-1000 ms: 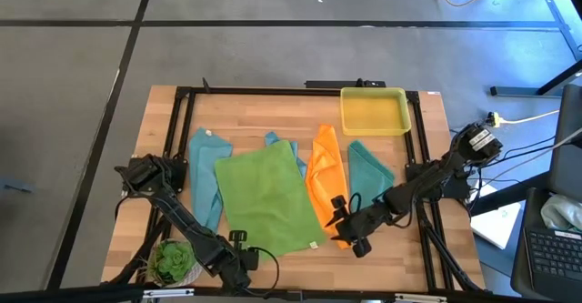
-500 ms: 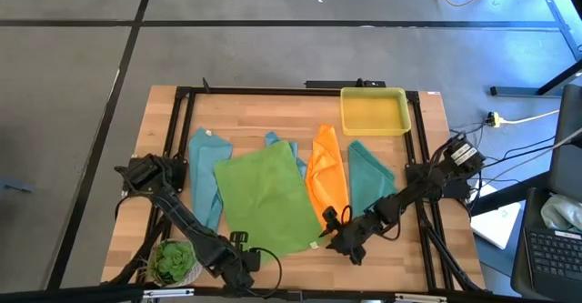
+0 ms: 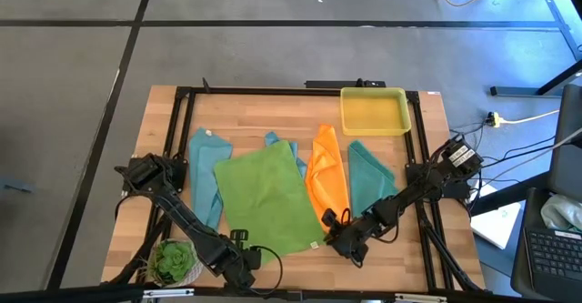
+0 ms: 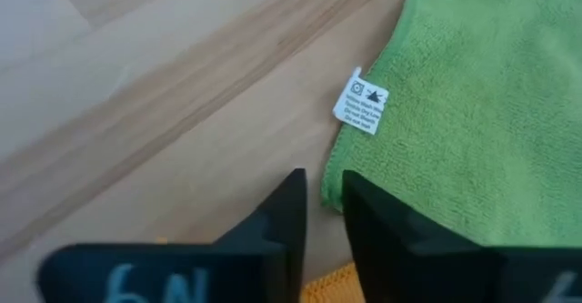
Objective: Fold microfiber towels
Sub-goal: Fold the green microfiber cloth
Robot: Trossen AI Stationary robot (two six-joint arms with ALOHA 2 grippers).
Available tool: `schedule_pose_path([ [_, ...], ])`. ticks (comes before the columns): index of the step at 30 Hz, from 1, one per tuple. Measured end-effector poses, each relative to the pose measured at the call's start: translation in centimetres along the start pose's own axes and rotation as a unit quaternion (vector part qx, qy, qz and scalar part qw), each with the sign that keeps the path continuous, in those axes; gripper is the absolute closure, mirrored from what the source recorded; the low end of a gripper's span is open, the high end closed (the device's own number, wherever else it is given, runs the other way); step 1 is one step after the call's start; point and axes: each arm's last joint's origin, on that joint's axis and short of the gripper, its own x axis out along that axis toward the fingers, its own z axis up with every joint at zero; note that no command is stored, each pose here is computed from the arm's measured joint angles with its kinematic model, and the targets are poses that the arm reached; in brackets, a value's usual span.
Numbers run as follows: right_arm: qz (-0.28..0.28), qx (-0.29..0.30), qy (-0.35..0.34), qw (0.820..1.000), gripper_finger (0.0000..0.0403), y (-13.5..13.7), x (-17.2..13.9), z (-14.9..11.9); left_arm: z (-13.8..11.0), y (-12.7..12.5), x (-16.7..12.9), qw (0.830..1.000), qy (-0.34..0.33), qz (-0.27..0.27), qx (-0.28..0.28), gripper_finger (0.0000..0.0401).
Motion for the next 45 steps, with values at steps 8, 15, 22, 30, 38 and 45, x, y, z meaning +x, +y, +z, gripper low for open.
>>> schedule_pose_path([
  [8, -0.029, -0.005, 0.021, 0.999, 0.0396, -0.3, 0.0, -0.3, 0.0, 0.0, 0.0, 1.0, 0.001, 0.001, 0.0, 0.0401],
  [15, -0.053, -0.005, 0.028, 0.998, 0.0398, -0.4, -0.1, -0.2, 0.0, 0.0, 0.0, 1.0, 0.002, 0.002, 0.0, 0.0401],
  [22, -0.067, -0.013, 0.013, 0.998, 0.0399, -0.8, -1.6, 2.7, -0.3, 0.1, -0.5, 1.0, 0.017, 0.011, -0.002, 0.0401],
  [30, -0.13, -0.052, 0.073, 0.987, 0.0401, -2.0, -4.3, 4.8, 0.6, -0.8, -5.5, 0.989, -0.004, 0.139, 0.049, 0.0401],
  [38, -0.247, -0.056, 0.133, 0.958, 0.0402, -6.8, -4.2, 3.3, -0.3, 2.1, -6.7, 0.939, -0.002, 0.332, 0.083, 0.0401],
  [45, -0.308, -0.025, 0.154, 0.938, 0.0402, -12.8, -4.2, 0.9, -1.4, 5.7, -5.1, 0.897, 0.031, 0.436, 0.072, 0.0401],
])
